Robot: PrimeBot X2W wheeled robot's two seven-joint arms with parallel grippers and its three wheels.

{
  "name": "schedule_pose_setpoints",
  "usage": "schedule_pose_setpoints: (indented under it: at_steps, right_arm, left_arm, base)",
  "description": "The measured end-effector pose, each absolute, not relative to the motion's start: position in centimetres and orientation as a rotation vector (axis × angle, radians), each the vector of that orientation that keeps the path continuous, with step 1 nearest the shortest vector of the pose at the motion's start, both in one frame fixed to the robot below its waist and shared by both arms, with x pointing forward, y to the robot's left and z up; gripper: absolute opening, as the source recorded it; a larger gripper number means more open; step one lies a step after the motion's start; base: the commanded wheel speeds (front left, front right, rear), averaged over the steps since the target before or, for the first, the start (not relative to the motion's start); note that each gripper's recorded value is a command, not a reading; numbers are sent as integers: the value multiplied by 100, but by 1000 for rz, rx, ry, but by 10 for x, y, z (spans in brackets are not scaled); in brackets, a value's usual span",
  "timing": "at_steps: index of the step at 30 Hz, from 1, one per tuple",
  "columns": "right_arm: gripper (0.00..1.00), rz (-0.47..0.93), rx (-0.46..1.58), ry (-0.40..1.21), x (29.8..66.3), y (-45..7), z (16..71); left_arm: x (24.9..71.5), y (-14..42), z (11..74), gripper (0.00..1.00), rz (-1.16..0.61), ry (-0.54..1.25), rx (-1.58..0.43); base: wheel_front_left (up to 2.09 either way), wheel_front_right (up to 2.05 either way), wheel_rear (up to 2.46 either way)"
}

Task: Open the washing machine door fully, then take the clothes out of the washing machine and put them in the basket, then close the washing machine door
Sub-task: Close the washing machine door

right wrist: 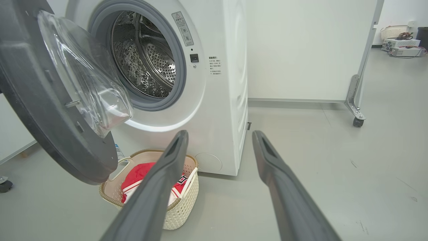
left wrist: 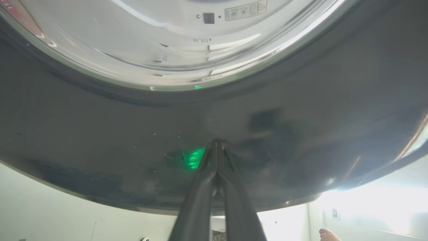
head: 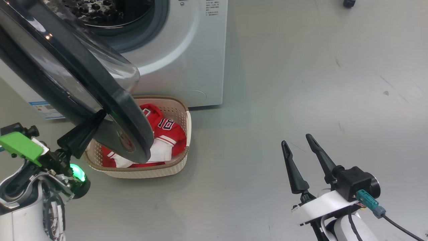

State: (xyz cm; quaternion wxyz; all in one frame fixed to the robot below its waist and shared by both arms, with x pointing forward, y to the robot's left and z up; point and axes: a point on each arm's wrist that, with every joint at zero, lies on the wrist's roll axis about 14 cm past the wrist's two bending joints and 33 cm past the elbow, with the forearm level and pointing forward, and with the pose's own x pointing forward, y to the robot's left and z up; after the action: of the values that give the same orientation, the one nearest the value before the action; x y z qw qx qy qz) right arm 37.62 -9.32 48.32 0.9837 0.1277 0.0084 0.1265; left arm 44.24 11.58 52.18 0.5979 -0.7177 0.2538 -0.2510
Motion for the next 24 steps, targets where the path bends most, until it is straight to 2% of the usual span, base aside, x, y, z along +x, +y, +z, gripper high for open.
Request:
schedule_pose_setpoints:
  at_steps: [12, 24]
  right_arm:
    - [100, 160, 251, 22, 370, -122, 480]
    - [100, 95, 261, 30, 369, -138, 476]
  left_arm:
    - [466, 76, 499, 0, -496, 647, -1720]
    - [484, 40, 493, 0, -488, 669, -1725]
  base:
    - [0, 0, 0]
    - [0, 0, 0]
